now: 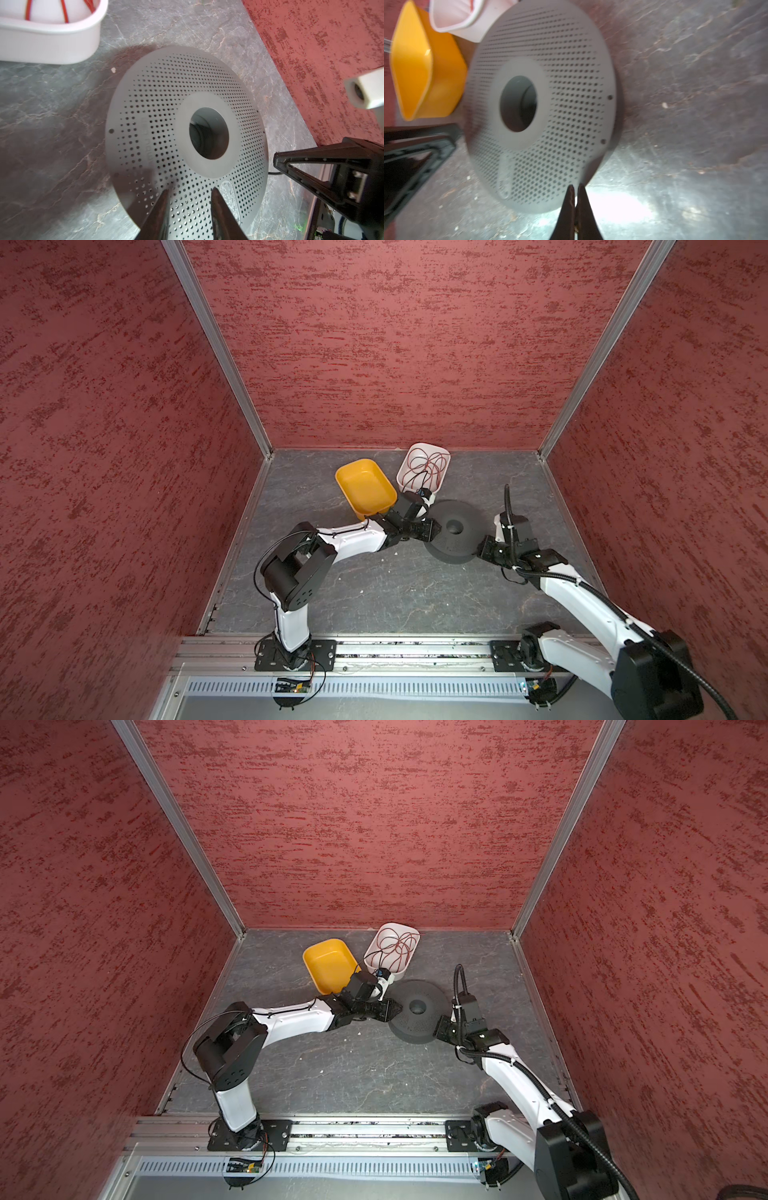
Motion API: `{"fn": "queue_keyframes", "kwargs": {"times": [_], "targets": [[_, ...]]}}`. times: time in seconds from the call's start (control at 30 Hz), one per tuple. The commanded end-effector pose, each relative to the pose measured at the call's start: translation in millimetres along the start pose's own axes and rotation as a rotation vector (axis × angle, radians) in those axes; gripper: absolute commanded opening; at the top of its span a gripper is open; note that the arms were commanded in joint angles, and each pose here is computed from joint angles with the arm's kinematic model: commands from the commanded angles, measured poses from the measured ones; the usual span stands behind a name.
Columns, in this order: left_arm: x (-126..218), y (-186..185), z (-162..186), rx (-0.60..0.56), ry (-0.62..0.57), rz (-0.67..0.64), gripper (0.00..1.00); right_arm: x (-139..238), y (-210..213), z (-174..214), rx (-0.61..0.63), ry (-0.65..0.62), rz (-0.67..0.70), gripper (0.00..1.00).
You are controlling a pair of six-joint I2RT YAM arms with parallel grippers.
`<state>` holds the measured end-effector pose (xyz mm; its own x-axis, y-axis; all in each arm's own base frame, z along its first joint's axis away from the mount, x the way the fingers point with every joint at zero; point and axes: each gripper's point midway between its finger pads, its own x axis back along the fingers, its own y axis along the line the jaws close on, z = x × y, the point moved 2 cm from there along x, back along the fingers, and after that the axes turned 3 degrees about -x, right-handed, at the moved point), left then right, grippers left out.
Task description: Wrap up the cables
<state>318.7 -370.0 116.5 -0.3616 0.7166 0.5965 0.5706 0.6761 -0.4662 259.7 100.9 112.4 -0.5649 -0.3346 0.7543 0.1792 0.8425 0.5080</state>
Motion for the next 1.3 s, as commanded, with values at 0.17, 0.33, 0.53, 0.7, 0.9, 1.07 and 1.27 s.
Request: {"fn": "queue_keyframes", "kwargs": {"times": [0.17,0.33,0.53,0.7,0.9,1.07,1.27], "targets": [[-8,-38,28,-0.259,-0.095,0.023,0.40,-3,23,13,-0.042,0.079,-0.149,0.00],[-15,-63,37,-0.346,-0.134,0.071,0.40,-9,23,16,-0.056,0.091,-0.166,0.00],[-26,-75,44,-0.356,-0.130,0.128,0.38,-14,25,18,-0.067,0.101,-0.191,0.00],[-36,-78,54,-0.399,-0.120,0.132,0.37,-13,26,19,-0.068,0.103,-0.204,0.00],[-39,-79,62,-0.472,-0.158,0.119,0.37,-9,32,17,-0.062,0.107,-0.227,0.00],[-45,-81,69,-0.530,-0.159,0.092,0.32,-4,36,16,-0.062,0.103,-0.249,0.00],[-36,-77,71,-0.568,-0.205,0.077,0.30,-1,35,15,-0.061,0.088,-0.240,0.00]]}}
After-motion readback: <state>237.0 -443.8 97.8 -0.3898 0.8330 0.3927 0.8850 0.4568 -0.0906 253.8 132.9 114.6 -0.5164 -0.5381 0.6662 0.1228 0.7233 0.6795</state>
